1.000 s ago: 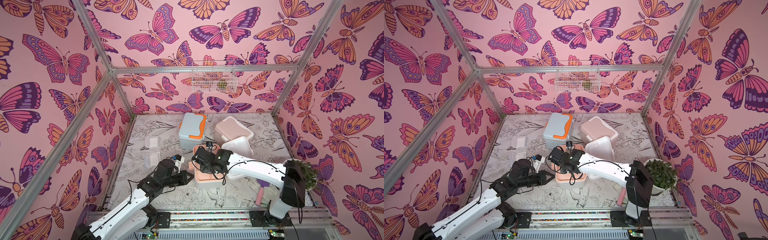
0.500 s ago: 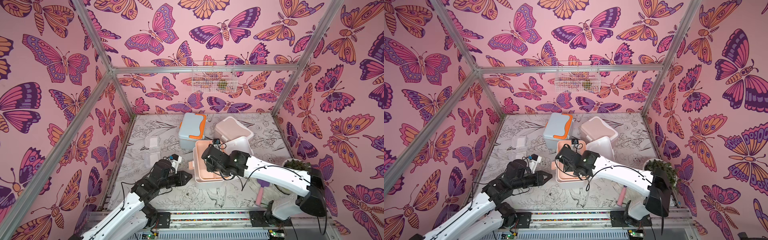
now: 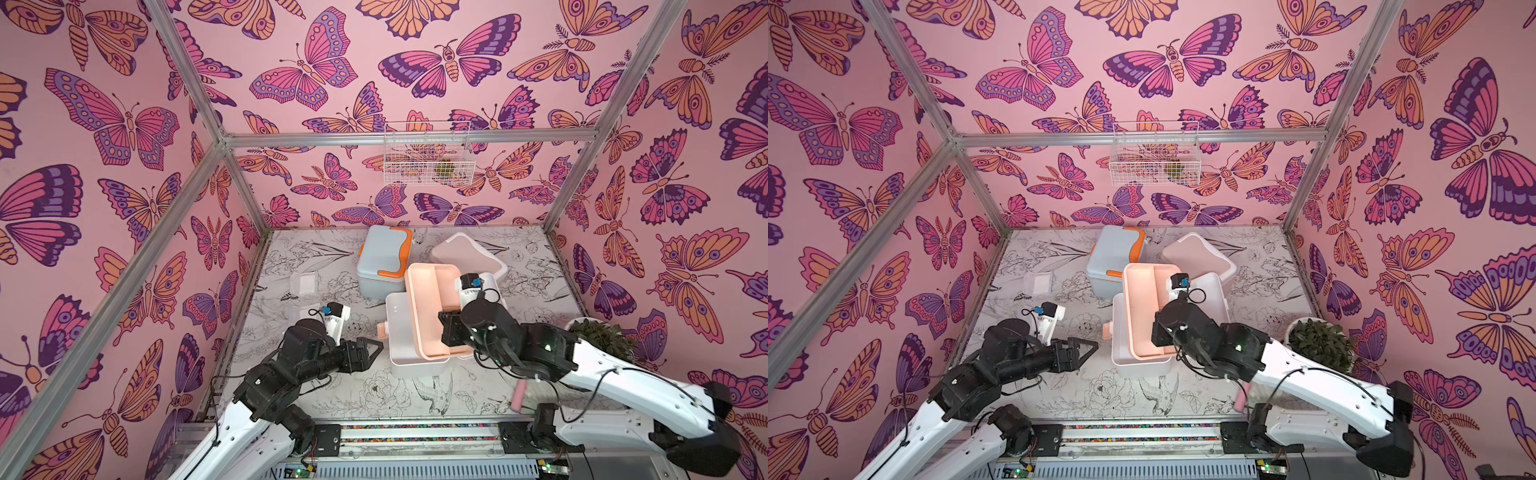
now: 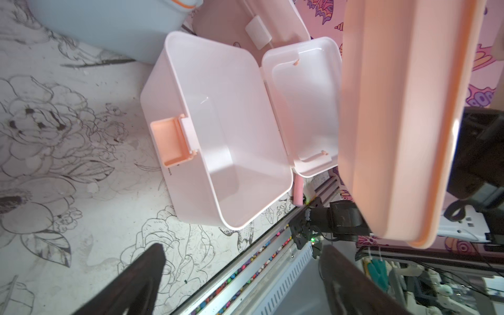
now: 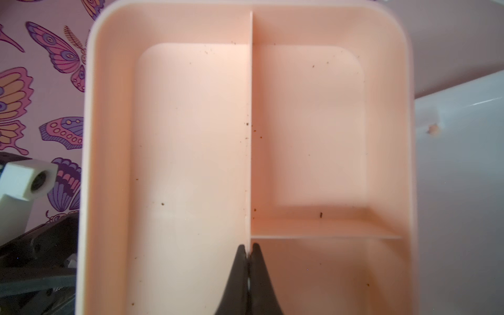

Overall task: Open first aid kits and take out gauze
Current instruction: Place the compartment layer in the first aid kit.

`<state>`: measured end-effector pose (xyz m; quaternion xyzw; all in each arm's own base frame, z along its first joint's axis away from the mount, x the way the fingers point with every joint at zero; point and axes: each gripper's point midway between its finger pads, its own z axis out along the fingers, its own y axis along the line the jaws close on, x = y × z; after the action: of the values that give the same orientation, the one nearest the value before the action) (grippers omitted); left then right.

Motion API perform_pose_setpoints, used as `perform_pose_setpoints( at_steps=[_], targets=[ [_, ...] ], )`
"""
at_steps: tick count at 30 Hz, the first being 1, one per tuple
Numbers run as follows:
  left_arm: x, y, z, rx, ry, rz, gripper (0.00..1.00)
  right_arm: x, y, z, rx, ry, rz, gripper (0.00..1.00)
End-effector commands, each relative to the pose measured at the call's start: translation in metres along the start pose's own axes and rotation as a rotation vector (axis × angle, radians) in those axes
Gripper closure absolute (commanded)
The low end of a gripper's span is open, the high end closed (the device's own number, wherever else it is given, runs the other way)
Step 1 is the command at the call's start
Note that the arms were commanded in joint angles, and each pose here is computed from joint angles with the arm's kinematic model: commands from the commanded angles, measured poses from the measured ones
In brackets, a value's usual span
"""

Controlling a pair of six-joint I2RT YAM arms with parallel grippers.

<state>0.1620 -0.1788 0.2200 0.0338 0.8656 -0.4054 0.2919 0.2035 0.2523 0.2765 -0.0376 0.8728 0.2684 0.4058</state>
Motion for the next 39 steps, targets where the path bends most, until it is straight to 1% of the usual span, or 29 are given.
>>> perform_pose_setpoints(
  at_steps=[1, 6, 8, 13, 17, 21, 27, 32, 35, 37, 39],
  targets=[
    [-0.003, -0.003, -0.013, -0.014, -0.018, 0.031, 0.01, -0.020, 0.001, -0.024, -0.062, -0.106, -0.007, 1.00],
    [-0.009, -0.008, -0.028, -0.015, -0.065, 0.058, 0.00, -0.028, -0.024, -0.055, -0.076, -0.203, 0.013, 1.00],
    [-0.012, -0.006, -0.030, -0.035, -0.076, 0.066, 0.00, -0.029, -0.032, -0.064, -0.073, -0.230, 0.012, 1.00],
    [-0.022, -0.001, -0.024, -0.081, -0.086, 0.075, 0.00, -0.035, -0.044, -0.077, -0.047, -0.274, -0.031, 1.00],
    [-0.027, 0.002, -0.015, -0.099, -0.084, 0.066, 0.01, -0.040, -0.041, -0.079, -0.037, -0.272, -0.078, 1.00],
    [-0.028, 0.001, -0.005, -0.084, -0.061, 0.052, 0.01, -0.040, -0.027, -0.075, -0.064, -0.229, -0.124, 1.00],
    [-0.027, -0.003, 0.002, -0.062, -0.020, 0.036, 0.00, -0.031, -0.003, -0.054, -0.074, -0.102, -0.199, 1.00],
    [-0.020, -0.004, 0.003, -0.034, 0.011, 0.011, 0.00, -0.026, 0.008, -0.035, -0.075, -0.055, -0.198, 1.00],
    [-0.013, 0.006, 0.009, -0.052, 0.027, 0.001, 0.00, -0.022, 0.006, -0.022, -0.051, -0.027, -0.189, 1.00],
    [-0.011, 0.017, 0.012, -0.088, 0.017, -0.015, 0.00, -0.016, 0.007, -0.011, -0.050, 0.003, -0.187, 1.00],
    [-0.012, 0.022, 0.013, -0.096, -0.006, -0.034, 0.00, -0.011, 0.010, -0.002, -0.066, 0.030, -0.181, 1.00]
  ],
)
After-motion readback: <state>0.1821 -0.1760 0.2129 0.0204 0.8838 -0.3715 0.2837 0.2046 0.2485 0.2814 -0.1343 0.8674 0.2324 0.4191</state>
